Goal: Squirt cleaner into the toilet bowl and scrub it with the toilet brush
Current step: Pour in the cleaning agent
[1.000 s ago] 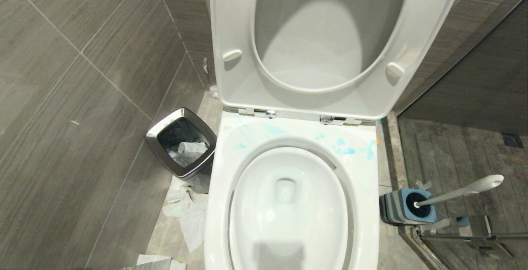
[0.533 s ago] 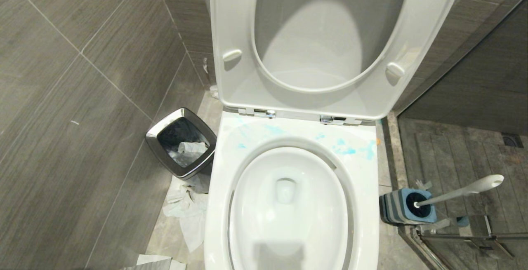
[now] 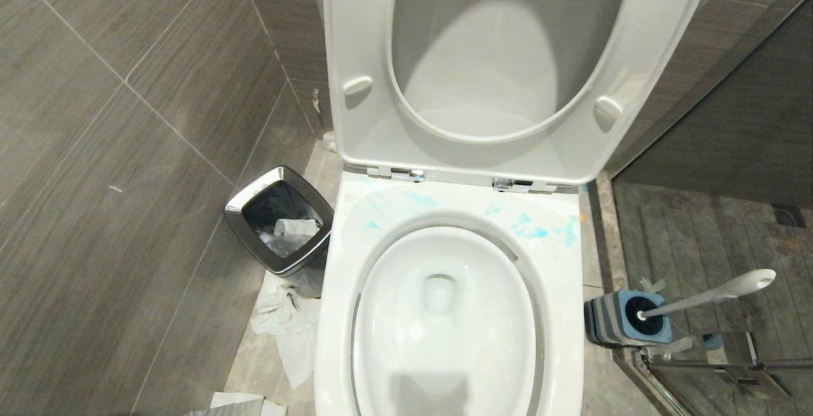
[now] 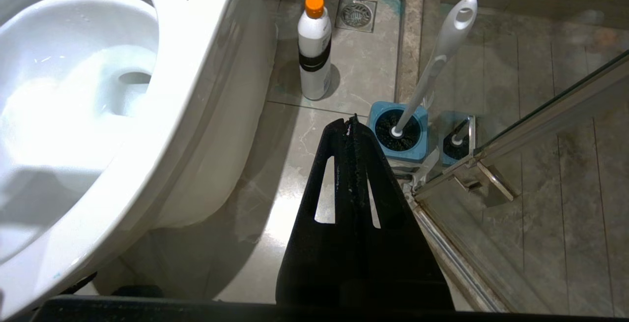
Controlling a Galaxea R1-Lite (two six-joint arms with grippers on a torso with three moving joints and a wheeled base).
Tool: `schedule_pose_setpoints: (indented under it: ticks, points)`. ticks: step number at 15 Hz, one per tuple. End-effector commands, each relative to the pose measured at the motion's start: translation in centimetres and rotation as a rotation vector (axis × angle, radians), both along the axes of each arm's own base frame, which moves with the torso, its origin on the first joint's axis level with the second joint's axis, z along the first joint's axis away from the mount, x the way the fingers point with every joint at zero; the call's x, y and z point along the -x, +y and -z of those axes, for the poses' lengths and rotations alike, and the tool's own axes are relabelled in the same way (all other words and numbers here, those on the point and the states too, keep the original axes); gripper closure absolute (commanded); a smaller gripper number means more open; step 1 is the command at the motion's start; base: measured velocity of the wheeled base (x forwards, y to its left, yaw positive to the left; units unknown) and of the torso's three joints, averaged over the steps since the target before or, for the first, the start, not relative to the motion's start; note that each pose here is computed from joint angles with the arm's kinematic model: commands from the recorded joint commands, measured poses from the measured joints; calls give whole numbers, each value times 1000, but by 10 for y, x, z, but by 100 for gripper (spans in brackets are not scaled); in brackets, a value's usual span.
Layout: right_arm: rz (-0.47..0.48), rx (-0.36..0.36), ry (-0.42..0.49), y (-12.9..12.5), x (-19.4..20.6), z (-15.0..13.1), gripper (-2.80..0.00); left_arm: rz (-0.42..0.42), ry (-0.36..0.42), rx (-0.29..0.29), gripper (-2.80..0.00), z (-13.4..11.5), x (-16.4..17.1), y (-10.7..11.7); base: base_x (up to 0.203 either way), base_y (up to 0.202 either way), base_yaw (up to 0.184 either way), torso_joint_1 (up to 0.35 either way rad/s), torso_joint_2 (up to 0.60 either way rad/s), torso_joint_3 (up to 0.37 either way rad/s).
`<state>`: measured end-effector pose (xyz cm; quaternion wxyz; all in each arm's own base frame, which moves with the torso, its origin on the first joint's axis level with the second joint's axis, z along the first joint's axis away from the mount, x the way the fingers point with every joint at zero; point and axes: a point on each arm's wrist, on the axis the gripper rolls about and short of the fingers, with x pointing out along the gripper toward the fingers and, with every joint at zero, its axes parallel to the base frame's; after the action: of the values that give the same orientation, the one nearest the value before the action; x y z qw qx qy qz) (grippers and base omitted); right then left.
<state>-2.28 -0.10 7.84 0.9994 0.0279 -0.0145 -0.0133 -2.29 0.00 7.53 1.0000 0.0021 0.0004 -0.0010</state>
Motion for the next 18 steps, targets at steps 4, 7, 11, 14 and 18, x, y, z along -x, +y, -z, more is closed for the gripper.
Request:
schedule_pose_setpoints:
  ticks: [4,7,11,14,18]
  points:
    - [0,0,11,0,-1,3,0,-2,2,0,0,0,0,0,0,0,0,0,0,0]
    - [0,0,11,0,-1,3,0,-2,2,0,0,0,0,0,0,0,0,0,0,0]
    - [0,0,11,0,-1,3,0,0,2,1,0,0,0,0,0,0,0,0,0,0]
    - [0,0,11,0,-1,3,0,0,2,0,0,0,0,0,0,0,0,0,0,0]
    - [-1,4,11,0,-1,3,0,-1,2,1,0,0,0,0,0,0,0,0,0,0]
